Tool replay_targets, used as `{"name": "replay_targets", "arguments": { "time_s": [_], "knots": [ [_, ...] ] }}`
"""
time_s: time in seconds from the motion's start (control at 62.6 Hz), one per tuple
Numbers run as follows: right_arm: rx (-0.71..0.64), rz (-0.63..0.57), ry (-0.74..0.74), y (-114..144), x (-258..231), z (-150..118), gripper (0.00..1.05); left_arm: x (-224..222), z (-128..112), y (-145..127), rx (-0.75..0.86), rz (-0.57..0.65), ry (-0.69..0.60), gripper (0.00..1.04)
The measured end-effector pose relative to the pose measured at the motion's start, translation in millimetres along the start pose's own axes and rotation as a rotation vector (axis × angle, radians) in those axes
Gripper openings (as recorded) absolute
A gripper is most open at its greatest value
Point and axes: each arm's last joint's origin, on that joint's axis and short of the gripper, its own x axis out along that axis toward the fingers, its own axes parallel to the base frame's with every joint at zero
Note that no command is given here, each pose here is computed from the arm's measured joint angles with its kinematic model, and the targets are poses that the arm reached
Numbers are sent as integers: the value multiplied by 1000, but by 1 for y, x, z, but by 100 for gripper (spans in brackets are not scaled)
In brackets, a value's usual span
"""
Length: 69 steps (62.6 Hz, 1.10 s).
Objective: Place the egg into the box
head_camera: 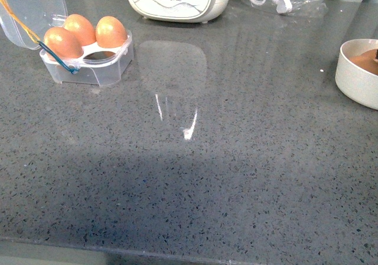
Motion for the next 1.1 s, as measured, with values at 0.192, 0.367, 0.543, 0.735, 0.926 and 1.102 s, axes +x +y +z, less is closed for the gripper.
{"name": "replay_targets", "arguments": {
  "time_s": [0.192,0.367,0.543,0.735,0.926,1.102],
  "knots": [
    [-10,-4,-15,0,-4,3,43,0,0,0,0,0,0,98],
    [-29,0,-45,4,-14,11,43,0,0,0,0,0,0,98],
    [-66,37,-107,19,-23,29,43,0,0,0,0,0,0,98],
    [-127,141,-203,49,-24,57,43,0,0,0,0,0,0,98],
    [-217,283,-266,96,-8,91,42,0,0,0,0,0,0,98],
    [-289,391,-298,142,5,111,42,0,0,0,0,0,0,98]
  ]
}}
